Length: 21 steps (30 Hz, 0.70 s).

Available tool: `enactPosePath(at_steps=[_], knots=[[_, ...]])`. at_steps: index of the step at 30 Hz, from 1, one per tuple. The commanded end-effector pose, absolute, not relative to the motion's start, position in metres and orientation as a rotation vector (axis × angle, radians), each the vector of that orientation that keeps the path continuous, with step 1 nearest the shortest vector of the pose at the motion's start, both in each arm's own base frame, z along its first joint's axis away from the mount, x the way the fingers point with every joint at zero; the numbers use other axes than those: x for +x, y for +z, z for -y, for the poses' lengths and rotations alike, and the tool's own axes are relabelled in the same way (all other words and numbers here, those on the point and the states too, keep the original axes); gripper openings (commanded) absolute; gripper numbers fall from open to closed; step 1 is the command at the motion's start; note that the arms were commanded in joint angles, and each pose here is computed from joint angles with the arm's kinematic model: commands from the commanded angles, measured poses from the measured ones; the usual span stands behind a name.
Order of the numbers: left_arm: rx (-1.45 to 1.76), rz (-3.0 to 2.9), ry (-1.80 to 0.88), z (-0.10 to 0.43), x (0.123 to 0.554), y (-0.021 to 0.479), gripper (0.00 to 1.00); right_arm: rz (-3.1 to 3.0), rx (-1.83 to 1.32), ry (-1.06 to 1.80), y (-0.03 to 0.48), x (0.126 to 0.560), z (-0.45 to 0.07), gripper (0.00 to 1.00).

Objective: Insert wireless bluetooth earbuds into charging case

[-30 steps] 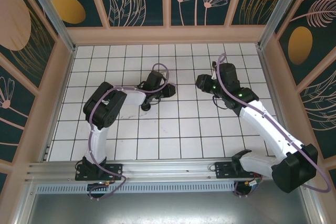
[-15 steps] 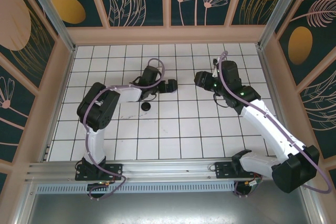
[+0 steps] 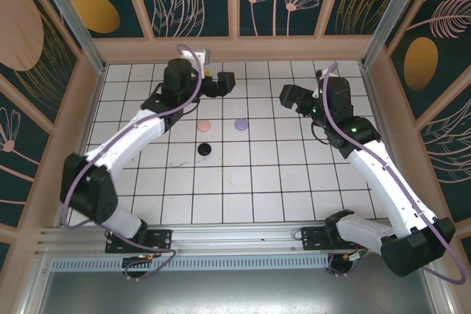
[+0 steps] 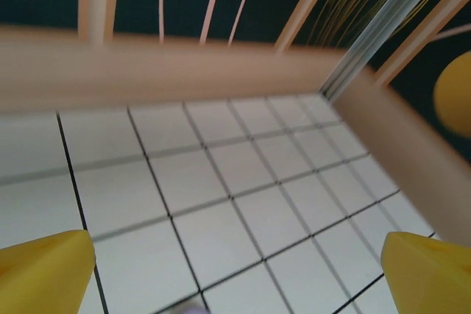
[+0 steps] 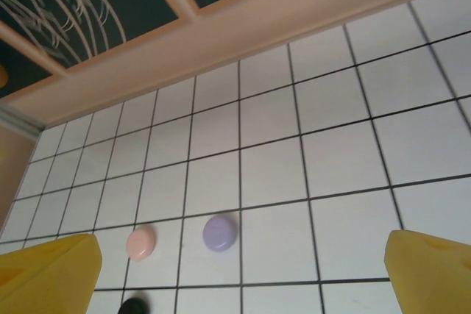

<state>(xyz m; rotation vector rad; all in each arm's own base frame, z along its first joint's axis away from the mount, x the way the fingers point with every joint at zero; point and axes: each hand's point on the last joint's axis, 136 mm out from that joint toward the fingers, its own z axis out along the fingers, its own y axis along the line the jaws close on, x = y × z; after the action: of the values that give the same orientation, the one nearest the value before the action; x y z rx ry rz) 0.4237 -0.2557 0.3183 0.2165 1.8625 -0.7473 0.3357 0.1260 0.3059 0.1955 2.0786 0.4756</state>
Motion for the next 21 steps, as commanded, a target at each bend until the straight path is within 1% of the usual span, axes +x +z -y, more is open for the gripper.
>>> enactPosePath(at_steps=[1,4,7,10,14,17,21], knots=[[0.207,-1.705,-0.615,0.227,0.409,0.352,0.99,-2.017,0.238,0.317,0.314,0.344,-0.097,0.99],[0.217,-1.553,-0.493,0.199,0.386,0.367,0.99,-1.953,0.304,0.146,0.302,0.352,-0.066,0.99],[0.217,-1.469,-0.355,0.17,0.362,0.357,0.99,-1.859,0.369,0.039,0.287,0.357,-0.033,0.99],[0.198,-1.484,-0.21,0.143,0.348,0.335,0.99,-1.809,0.491,-0.061,0.261,0.36,0.005,0.99],[0.135,-1.475,0.002,0.098,0.334,0.302,0.99,-1.749,0.526,-0.164,0.225,0.361,0.034,0.99],[0.079,-1.494,0.096,0.063,0.331,0.274,0.99,-1.736,0.527,-0.173,0.197,0.363,0.044,0.99],[-0.001,-1.514,0.11,0.027,0.331,0.237,0.99,-1.768,0.485,-0.222,0.164,0.369,0.047,0.99]])
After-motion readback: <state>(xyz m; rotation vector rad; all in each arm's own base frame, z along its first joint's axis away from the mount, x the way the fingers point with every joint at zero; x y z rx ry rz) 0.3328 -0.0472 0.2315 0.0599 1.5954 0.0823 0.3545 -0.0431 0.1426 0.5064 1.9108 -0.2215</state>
